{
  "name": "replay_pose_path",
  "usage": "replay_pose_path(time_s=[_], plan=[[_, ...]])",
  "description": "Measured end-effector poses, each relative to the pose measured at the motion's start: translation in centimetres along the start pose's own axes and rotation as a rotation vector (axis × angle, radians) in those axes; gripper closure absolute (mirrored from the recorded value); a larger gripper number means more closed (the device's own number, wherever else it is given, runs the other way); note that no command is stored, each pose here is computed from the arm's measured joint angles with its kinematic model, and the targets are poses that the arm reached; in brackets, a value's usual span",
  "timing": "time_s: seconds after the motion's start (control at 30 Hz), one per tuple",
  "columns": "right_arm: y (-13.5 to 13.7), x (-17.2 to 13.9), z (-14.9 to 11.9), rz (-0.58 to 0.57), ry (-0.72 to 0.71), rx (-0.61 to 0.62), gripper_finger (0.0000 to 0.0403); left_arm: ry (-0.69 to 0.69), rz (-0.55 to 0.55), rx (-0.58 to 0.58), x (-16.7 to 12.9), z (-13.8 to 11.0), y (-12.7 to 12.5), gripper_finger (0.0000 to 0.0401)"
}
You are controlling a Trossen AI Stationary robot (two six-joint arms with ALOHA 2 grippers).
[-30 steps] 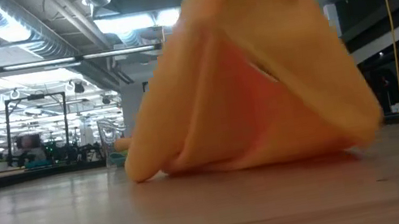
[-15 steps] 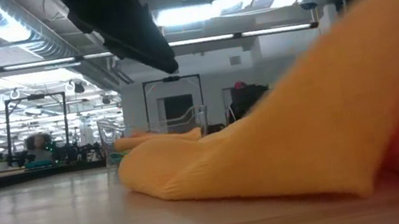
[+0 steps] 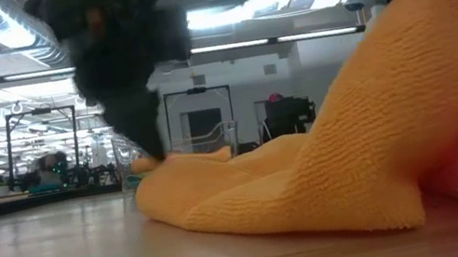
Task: Fold microfiber towels
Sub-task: Fold the orange microfiber cloth
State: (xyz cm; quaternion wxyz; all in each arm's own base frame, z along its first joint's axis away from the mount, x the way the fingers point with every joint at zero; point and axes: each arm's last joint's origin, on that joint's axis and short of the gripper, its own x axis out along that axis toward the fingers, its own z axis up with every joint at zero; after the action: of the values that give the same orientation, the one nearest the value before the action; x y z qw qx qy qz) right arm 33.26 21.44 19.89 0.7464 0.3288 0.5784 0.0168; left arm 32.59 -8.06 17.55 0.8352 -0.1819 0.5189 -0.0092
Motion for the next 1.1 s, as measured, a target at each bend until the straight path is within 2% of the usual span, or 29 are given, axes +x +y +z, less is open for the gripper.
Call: replay_pose_path(time_s=[0.13, 0.37, 0.6, 0.7, 0.77, 0.93, 1.1], plan=[[0.0, 0.0, 0.0, -0.001, -0.003, 0.0, 0.04, 0.007, -0.008, -0.045, 0.8, -1.0, 1.0, 0.0287], [0.0, 0.0, 0.1, 0.003, -0.006, 0.0, 0.04, -0.092, -0.113, -0.023, 1.2, -0.7, 0.1, 0.0287], [0.0, 0.0, 0.1, 0.005, -0.007, 0.0, 0.04, -0.11, -0.065, -0.019, 2.1, -0.6, 0.6, 0.0287], [0.1, 0.0, 0.1, 0.005, -0.007, 0.0, 0.04, -0.096, -0.106, -0.041, 3.3, -0.6, 0.6, 0.0287], [0.1, 0.0, 0.1, 0.006, -0.007, 0.0, 0.04, -0.076, -0.138, -0.038, 3.9, -0.8, 0.4, 0.0287], [0.1, 0.0, 0.1, 0.006, -0.02, 0.0, 0.04, -0.126, -0.213, 0.002, 4.3, -0.8, -1.0, 0.0287], [0.2, 0.0, 0.1, 0.011, -0.027, -0.003, 0.04, -0.161, -0.174, 0.02, 4.4, -1.0, -1.5, 0.0287]])
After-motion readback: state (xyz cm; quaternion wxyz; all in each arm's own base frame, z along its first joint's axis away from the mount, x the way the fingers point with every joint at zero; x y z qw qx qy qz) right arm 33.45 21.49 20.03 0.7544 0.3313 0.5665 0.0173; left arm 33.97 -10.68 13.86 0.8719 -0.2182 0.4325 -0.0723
